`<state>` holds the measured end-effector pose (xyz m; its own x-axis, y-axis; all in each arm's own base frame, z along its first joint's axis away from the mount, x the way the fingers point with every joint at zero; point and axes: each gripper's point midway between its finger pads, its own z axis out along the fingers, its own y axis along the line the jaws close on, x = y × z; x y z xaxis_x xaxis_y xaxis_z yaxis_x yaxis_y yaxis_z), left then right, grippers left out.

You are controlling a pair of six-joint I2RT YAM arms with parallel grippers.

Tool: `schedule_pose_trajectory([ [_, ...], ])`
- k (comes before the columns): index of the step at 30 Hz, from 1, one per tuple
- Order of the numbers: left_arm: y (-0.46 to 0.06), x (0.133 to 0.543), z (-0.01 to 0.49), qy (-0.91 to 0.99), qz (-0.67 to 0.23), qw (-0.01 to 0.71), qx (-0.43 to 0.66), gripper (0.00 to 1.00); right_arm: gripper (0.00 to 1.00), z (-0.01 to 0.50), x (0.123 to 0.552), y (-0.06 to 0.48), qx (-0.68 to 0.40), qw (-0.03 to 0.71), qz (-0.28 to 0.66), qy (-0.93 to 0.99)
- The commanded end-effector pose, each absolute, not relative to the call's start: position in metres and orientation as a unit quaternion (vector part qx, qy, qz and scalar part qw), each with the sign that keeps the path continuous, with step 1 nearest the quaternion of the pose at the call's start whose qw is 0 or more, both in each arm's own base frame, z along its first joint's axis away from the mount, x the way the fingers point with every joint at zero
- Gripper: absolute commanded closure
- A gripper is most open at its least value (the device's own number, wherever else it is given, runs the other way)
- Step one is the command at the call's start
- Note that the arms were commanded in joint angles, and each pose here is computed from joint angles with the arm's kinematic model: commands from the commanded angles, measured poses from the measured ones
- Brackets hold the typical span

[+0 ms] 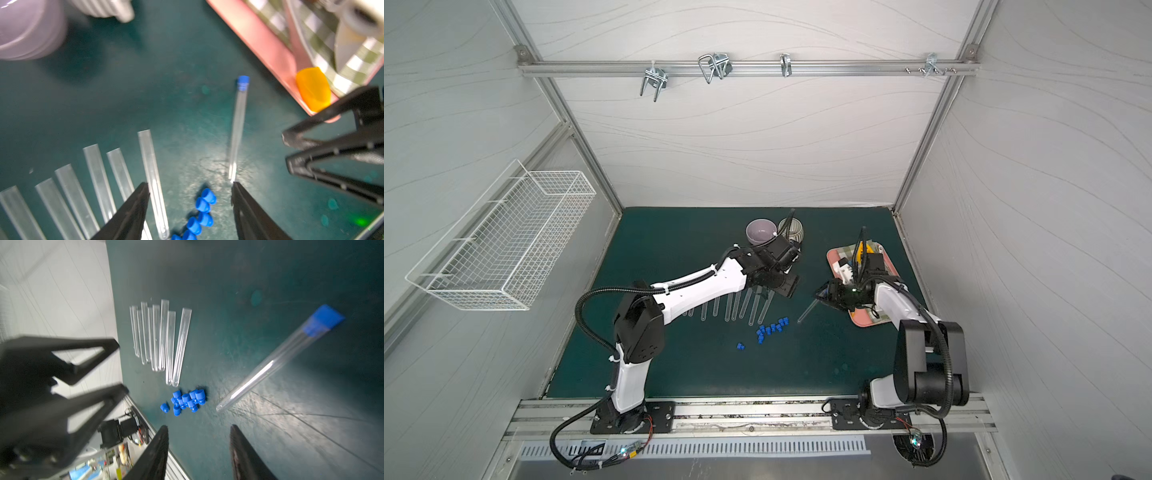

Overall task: Remove stoppers from test tubes
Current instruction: Place the stopper at the center of the board, then pick up the test tube at the center of the board.

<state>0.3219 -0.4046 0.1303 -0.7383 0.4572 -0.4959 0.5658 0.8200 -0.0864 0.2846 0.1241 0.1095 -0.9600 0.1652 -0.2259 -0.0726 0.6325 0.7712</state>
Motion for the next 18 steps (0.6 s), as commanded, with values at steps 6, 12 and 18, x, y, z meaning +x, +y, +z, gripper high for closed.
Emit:
schedule_pose_trajectory([
  [6,-0.441,0.299,0.096,0.917,-0.1,0.187,0.338,0.35,0.39,0.125,0.294,0.073,0.104,0.22,0.434,0.867],
  [12,-0.458,0.301,0.066,0.915,-0.074,0.18,0.352,0.37,0.26,0.133,0.293,0.052,0.13,0.252,0.431,0.857],
  [18,-0.472,0.306,0.046,0.911,-0.058,0.184,0.365,0.37,0.18,0.133,0.292,0.046,0.138,0.254,0.434,0.853],
])
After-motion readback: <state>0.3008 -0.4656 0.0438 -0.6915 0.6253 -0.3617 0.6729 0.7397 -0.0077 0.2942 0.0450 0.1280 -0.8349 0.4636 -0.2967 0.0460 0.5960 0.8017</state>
